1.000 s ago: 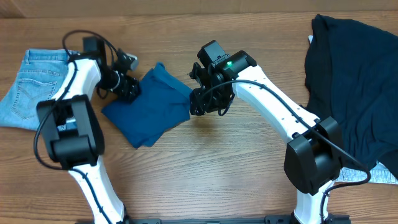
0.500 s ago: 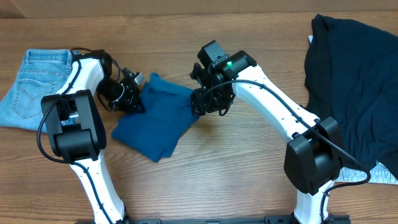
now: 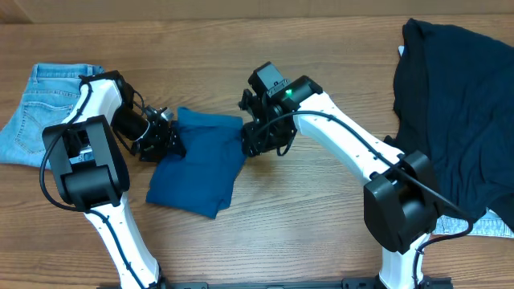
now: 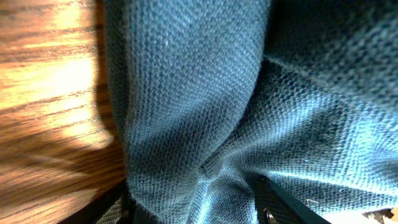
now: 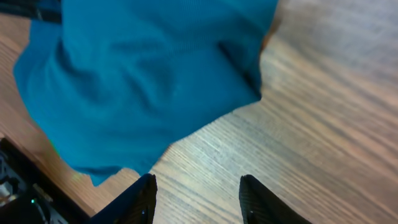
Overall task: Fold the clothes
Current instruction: 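Grasp the teal bundle's left and right sides with both grippers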
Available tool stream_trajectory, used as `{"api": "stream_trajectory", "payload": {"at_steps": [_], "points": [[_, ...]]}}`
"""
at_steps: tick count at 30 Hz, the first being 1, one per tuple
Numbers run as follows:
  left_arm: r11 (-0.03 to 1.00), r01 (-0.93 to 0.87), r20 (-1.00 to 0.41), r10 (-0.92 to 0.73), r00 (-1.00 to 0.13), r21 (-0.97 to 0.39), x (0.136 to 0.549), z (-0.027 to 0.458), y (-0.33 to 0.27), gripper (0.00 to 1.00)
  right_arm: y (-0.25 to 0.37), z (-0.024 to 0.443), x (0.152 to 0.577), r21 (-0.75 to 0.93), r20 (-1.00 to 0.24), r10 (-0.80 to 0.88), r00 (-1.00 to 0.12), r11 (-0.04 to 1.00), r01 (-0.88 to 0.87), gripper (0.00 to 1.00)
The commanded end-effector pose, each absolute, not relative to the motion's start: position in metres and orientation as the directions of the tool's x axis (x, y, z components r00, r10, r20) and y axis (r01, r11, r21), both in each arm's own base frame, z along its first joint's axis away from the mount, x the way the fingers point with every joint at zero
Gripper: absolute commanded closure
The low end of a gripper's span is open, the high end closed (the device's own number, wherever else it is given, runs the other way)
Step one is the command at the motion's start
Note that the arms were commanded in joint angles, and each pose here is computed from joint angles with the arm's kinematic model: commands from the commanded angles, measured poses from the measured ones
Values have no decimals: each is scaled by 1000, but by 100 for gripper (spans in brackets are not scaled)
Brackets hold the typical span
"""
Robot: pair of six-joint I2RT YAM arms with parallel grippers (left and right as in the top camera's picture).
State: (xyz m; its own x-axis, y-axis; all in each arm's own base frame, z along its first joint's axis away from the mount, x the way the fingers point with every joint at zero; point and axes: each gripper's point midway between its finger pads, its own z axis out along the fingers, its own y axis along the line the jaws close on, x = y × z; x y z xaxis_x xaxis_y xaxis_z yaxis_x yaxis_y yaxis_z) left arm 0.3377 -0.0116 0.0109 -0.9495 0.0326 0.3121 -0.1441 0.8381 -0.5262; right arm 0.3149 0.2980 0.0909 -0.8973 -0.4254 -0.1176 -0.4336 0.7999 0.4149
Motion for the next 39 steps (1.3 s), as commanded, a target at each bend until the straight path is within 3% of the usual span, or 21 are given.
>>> {"api": "stream_trajectory", "payload": {"at_steps": [1, 8, 10, 14, 29, 35, 39], "points": [[848, -141, 335, 45, -941, -510, 333, -5, -10, 38, 312, 81, 295, 539, -76, -435, -897, 739, -404, 53], [842, -103, 329, 93, -940, -530, 329, -2, -15, 39, 314, 58, 295, 554, -63, -378, -924, 756, -347, 58], [801, -89, 305, 120, -945, -592, 330, 5, -25, 39, 314, 54, 295, 553, -60, -381, -923, 757, -348, 58], [645, 57, 98, 203, -974, -762, 346, 23, -49, 36, 314, 37, 295, 548, -40, -398, -916, 758, -354, 58], [635, 132, 50, 260, -964, -761, 344, 22, -47, 34, 329, 32, 309, 542, -140, -423, -895, 724, -427, 57], [441, 271, -135, 316, -939, -856, 339, 52, -68, 38, 328, 30, 311, 530, -148, -422, -894, 730, -432, 57], [448, 274, -130, 326, -937, -851, 338, 51, -67, 29, 329, 30, 311, 530, -148, -423, -894, 729, -433, 57]]}}
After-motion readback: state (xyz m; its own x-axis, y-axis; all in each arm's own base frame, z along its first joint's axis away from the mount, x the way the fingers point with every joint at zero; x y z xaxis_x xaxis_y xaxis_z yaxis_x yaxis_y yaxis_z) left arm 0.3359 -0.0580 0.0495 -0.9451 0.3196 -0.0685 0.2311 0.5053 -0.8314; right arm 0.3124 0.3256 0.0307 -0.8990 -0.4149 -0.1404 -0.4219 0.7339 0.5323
